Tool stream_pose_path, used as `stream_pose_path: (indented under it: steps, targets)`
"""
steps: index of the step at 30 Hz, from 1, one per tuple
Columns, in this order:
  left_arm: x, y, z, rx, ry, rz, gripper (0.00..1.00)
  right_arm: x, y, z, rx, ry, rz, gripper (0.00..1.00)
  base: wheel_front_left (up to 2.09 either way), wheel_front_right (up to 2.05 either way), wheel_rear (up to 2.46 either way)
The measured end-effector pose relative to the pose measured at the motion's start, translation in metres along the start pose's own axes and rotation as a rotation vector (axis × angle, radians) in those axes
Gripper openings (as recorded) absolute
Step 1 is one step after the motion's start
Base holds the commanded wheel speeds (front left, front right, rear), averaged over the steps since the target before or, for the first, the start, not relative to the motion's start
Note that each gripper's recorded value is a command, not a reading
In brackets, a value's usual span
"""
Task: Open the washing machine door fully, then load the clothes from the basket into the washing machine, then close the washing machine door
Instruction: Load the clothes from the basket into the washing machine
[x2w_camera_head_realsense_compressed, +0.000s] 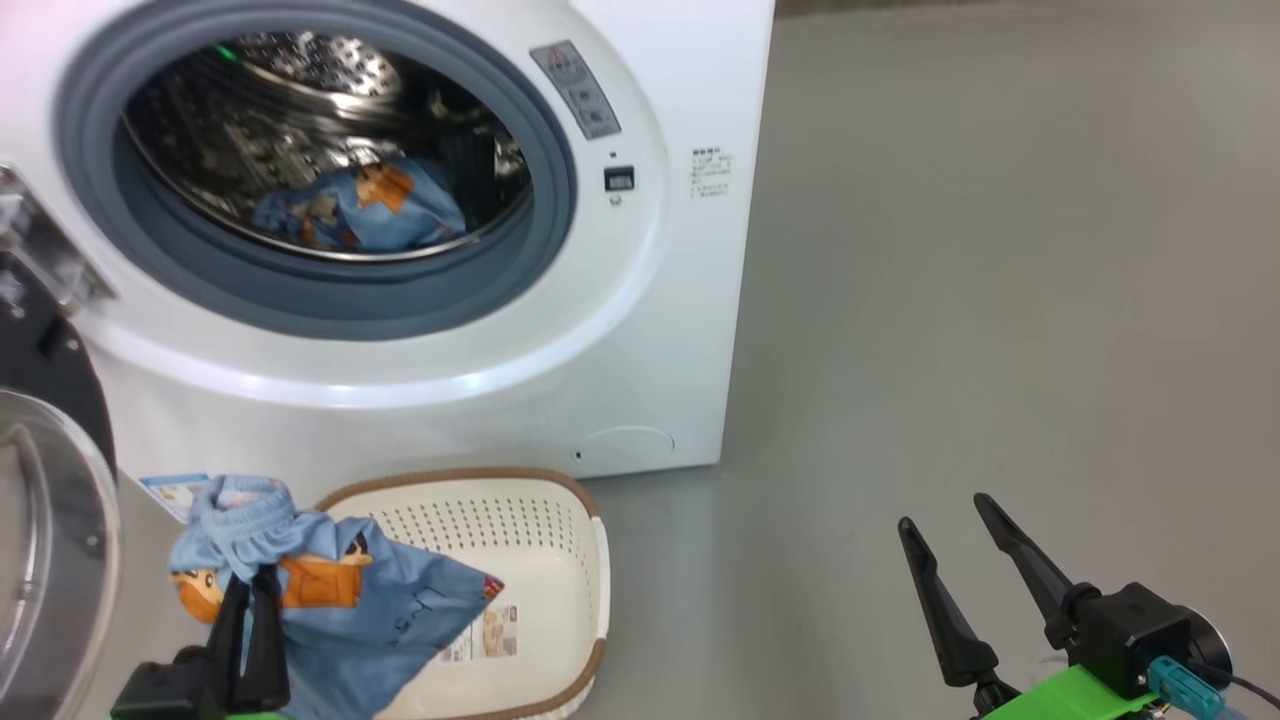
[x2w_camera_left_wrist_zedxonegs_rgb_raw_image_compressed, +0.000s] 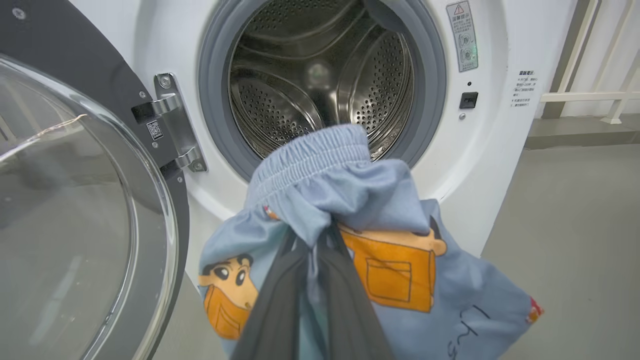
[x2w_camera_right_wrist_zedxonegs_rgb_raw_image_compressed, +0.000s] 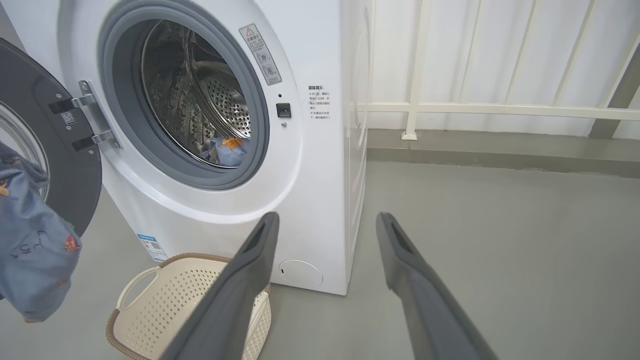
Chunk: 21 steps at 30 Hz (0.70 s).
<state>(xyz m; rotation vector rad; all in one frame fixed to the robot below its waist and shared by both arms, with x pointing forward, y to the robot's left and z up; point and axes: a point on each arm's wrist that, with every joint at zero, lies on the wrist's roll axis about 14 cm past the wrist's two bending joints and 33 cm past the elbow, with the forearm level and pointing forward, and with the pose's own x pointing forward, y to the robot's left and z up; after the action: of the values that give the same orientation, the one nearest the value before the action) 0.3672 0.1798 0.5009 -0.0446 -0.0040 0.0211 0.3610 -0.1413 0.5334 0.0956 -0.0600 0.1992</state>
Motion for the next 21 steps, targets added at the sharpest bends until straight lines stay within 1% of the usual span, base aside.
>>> stream_pose_path:
  steps: [8,21]
  targets:
    - [-0.016,0.001,0.017,0.007,-0.032,0.003,0.0,-0.011,0.006,0.009,0.0,-0.016,0.002,1.0,0.0,0.0,0.0]
    - [-0.025,0.002,0.021,0.004,-0.034,0.004,0.0,-0.02,0.006,0.011,0.001,-0.018,-0.008,1.0,0.0,0.0,0.0]
